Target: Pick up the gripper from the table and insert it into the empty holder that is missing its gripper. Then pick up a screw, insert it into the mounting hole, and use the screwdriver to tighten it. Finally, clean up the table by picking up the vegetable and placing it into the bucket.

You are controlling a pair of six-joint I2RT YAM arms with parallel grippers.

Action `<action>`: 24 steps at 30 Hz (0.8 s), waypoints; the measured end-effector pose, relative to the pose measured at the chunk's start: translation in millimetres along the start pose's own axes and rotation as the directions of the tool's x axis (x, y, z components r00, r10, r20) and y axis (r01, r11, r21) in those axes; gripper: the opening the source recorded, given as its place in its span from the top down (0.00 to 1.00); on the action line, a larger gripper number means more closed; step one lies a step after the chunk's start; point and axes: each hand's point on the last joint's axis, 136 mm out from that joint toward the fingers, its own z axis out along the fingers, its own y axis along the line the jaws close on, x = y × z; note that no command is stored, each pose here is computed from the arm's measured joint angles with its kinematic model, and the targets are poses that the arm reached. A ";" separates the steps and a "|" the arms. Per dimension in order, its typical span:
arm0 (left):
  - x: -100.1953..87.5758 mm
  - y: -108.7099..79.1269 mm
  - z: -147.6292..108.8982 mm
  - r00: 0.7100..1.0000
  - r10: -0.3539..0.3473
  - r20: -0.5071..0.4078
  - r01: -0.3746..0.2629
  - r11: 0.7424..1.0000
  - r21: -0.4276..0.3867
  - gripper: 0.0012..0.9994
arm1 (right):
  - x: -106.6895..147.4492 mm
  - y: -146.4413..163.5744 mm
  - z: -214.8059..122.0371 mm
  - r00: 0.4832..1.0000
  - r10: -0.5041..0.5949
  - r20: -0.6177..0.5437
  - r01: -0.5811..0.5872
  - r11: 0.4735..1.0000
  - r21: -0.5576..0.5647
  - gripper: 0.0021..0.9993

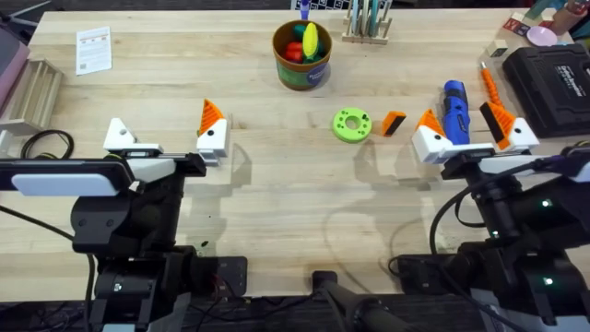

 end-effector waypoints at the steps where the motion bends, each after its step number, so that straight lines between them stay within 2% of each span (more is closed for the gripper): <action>1: 0.0 0.0 0.0 1.000 0.000 0.000 0.000 1.000 0.000 0.01 | 0.0 0.0 0.0 1.000 0.000 0.000 0.000 1.000 0.000 0.01; 13: -4.1 2.9 0.0 1.000 0.000 0.017 0.000 1.000 -0.017 0.01 | -2.5 0.1 0.0 1.000 0.000 0.010 0.000 1.000 0.000 0.01; 15: -8.3 3.3 -0.2 0.999 0.000 0.032 0.001 1.000 -0.019 0.01 | -13.4 0.8 -0.4 0.999 -0.002 0.055 0.003 1.000 -0.005 0.01; 19: -11.7 3.6 -2.9 1.000 0.000 0.006 0.001 1.000 -0.021 0.01 | -39.3 1.4 -4.9 0.992 -0.005 0.128 0.006 1.000 -0.007 0.01; 22: -30.9 4.2 -11.4 1.000 -0.001 -0.017 0.000 1.000 -0.026 0.01 | -67.1 1.6 -13.9 0.986 -0.007 0.167 0.008 1.000 -0.007 0.01; 24: -50.4 5.6 -19.4 0.999 -0.005 -0.039 0.004 0.999 -0.035 0.01 | -88.4 1.9 -22.5 0.983 -0.007 0.184 0.009 1.000 -0.006 0.01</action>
